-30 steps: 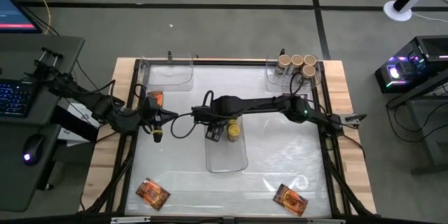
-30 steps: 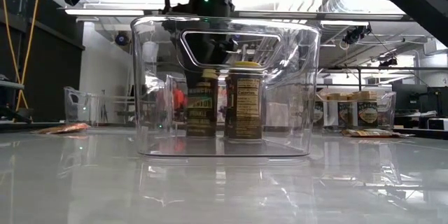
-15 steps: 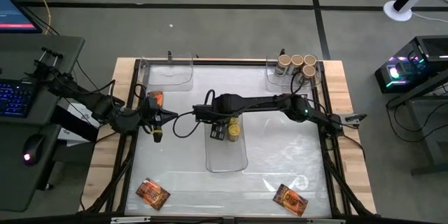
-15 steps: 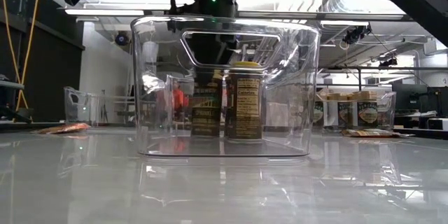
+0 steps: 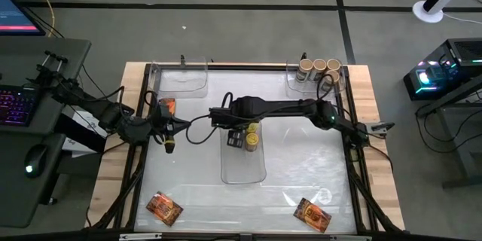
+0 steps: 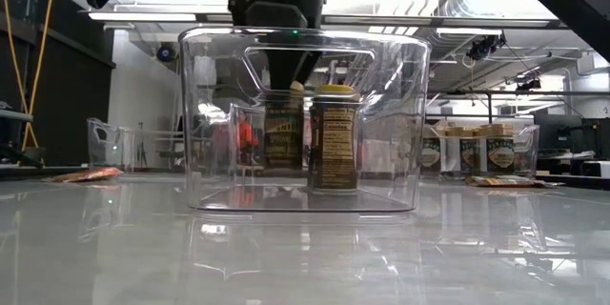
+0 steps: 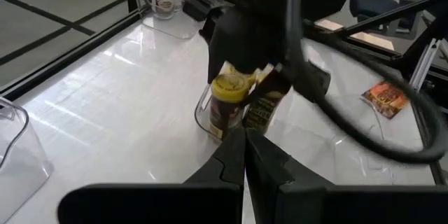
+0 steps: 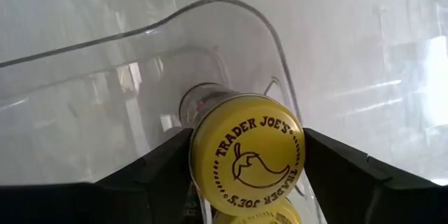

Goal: Sort spices by type
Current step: Put the yellow seasoning bottle into the bottom transparent bin to the left of the other yellow seasoning bottles

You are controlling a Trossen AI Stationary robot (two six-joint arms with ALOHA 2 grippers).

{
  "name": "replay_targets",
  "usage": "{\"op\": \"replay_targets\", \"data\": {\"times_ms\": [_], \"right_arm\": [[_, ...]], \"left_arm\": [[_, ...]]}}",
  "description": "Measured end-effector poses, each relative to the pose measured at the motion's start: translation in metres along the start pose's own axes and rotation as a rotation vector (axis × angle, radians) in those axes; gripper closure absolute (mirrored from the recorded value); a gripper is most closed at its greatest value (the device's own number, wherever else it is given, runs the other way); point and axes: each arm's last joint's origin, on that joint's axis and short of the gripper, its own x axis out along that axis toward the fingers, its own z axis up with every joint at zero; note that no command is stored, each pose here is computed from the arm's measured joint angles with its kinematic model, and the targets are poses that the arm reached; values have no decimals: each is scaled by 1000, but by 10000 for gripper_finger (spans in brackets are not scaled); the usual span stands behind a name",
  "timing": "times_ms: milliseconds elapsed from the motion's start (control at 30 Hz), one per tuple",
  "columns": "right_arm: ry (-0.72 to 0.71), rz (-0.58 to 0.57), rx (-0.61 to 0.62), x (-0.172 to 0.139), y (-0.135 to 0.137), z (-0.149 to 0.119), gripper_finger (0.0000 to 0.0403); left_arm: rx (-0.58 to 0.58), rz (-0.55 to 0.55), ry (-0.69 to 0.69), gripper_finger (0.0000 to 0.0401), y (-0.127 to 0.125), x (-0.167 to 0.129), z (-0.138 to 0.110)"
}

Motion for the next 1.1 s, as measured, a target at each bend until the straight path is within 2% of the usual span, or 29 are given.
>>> {"op": "replay_targets", "data": {"times_ms": [100, 300, 800, 1100], "right_arm": [[-4, 3, 19, -3, -3, 0, 151], [28, 85, 30, 1, -1, -2, 151], [32, 32, 49, 13, -8, -2, 149], [50, 44, 32, 11, -2, -5, 110]], "left_arm": [[0, 0, 0, 401, 0, 0, 0], [2, 2, 4, 401, 0, 0, 0], [3, 9, 14, 401, 1, 0, -2], [-5, 9, 14, 401, 1, 0, -2]]}}
